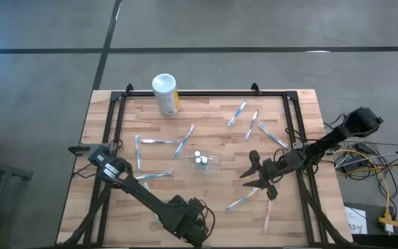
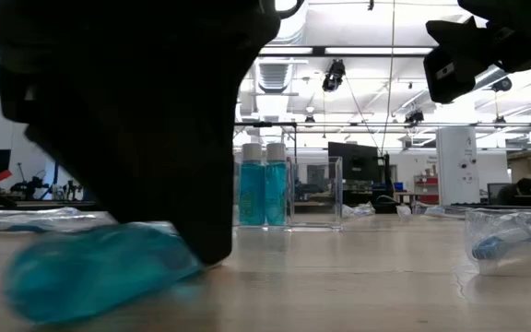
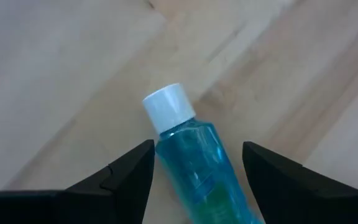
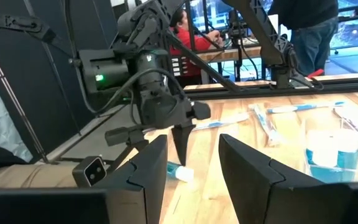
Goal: Pick & Place toothbrushing station
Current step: Put the mouthwash into the transparent organizer
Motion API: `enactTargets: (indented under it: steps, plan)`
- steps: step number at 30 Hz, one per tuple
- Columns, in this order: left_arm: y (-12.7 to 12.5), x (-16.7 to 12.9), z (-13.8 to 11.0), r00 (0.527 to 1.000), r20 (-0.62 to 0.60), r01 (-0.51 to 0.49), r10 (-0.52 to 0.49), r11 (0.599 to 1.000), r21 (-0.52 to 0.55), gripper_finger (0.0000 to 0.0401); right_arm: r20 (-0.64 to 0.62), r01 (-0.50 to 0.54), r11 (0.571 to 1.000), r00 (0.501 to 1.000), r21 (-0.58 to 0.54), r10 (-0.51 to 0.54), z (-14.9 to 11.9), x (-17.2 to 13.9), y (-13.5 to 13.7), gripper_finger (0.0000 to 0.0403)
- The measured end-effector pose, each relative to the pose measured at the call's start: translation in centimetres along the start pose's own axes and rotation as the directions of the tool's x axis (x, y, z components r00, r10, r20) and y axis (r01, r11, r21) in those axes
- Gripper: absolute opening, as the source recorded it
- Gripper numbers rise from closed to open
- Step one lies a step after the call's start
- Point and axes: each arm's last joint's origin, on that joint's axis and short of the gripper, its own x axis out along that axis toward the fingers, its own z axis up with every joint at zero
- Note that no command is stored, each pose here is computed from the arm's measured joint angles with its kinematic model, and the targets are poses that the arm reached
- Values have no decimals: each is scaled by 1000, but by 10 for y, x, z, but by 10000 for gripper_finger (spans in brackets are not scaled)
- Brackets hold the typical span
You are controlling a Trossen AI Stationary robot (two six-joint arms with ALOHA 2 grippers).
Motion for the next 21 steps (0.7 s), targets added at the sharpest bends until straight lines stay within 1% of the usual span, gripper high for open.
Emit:
enactTargets:
  steps: [6,11,16,21]
  plan:
    - [1,2,-1,1000,-27,3,-3,1000,5,246,7,6,1000,1000,-4,-6,1,0,0,136]
    - [5,6,-4,997,-69,-9,16,996,94,236,8,9,1000,1000,-4,-9,1,0,0,139]
    - [10,11,-7,996,-79,-19,30,990,137,211,8,9,1000,1000,-14,-9,1,0,0,134]
    - [15,17,-10,995,-85,-30,45,984,174,171,5,10,1000,1000,-14,-10,1,0,0,132]
